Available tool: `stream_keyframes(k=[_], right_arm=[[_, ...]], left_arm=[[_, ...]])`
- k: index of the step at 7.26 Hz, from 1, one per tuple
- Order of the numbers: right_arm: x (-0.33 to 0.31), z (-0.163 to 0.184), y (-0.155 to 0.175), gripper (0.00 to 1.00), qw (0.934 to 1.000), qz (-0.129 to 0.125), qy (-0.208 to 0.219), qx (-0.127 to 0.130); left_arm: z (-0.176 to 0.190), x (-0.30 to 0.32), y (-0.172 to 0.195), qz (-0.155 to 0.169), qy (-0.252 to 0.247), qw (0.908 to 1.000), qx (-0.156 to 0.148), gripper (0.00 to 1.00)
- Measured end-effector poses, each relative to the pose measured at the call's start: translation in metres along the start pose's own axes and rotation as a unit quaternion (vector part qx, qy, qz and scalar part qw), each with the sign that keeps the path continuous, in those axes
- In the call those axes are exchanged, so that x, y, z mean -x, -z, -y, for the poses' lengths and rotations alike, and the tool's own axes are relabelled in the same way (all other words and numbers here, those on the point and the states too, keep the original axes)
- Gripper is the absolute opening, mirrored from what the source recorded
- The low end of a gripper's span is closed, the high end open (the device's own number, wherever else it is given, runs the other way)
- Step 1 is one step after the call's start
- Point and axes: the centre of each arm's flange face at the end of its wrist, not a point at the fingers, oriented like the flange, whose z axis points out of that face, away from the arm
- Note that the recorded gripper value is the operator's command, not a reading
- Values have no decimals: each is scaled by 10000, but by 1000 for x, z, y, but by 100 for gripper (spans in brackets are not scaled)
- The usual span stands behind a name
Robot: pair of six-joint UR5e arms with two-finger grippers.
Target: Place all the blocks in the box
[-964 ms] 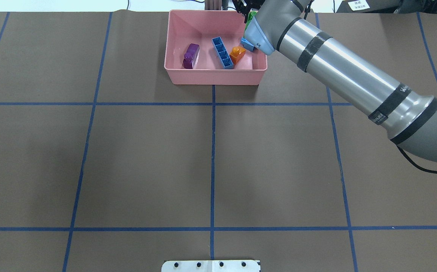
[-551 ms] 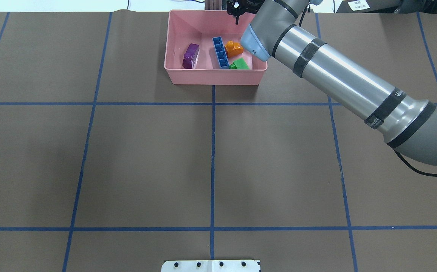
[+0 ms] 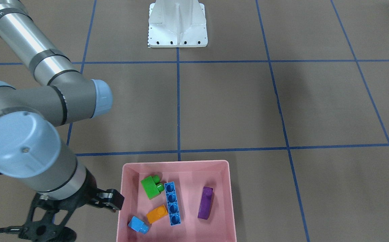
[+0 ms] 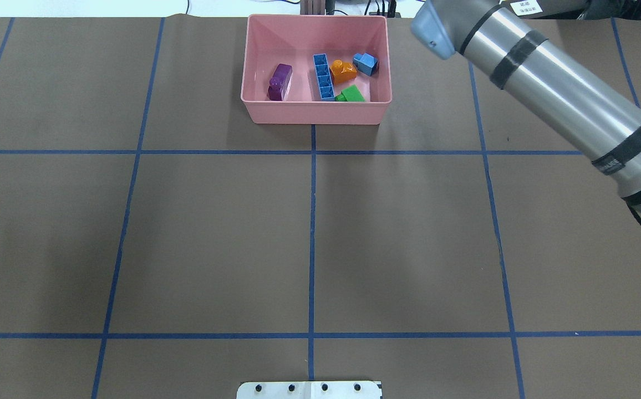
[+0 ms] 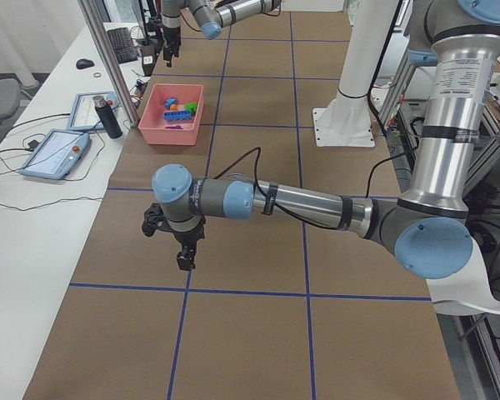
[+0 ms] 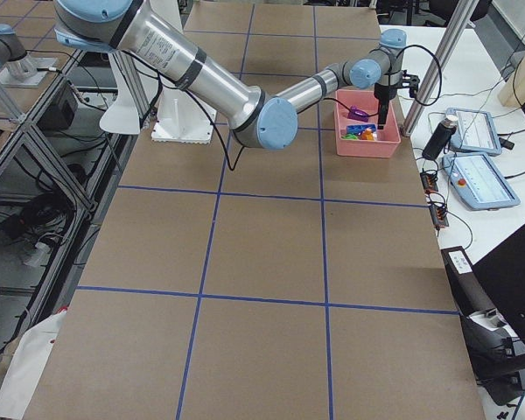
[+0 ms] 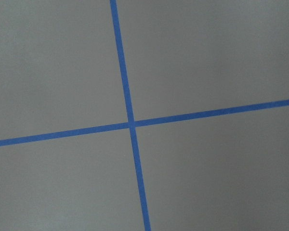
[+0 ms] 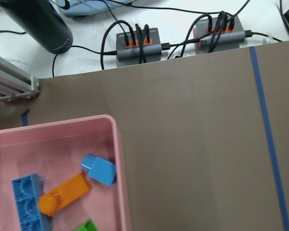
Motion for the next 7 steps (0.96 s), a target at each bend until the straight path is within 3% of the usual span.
stream_keyframes(k=[3,5,7], right_arm=[[-142,19,6,100,9981,-4,604,126],[-276,19,11,100,9945,-27,1025,202],[-434,-11,19,100,9904,-156,1350,260]], left_arm=[[-59,22,8,55,-384,9992,-101,100],[-67,22,11,64,-454,9989,-129,100],[-68,19,14,43,-512,9985,-180,100]])
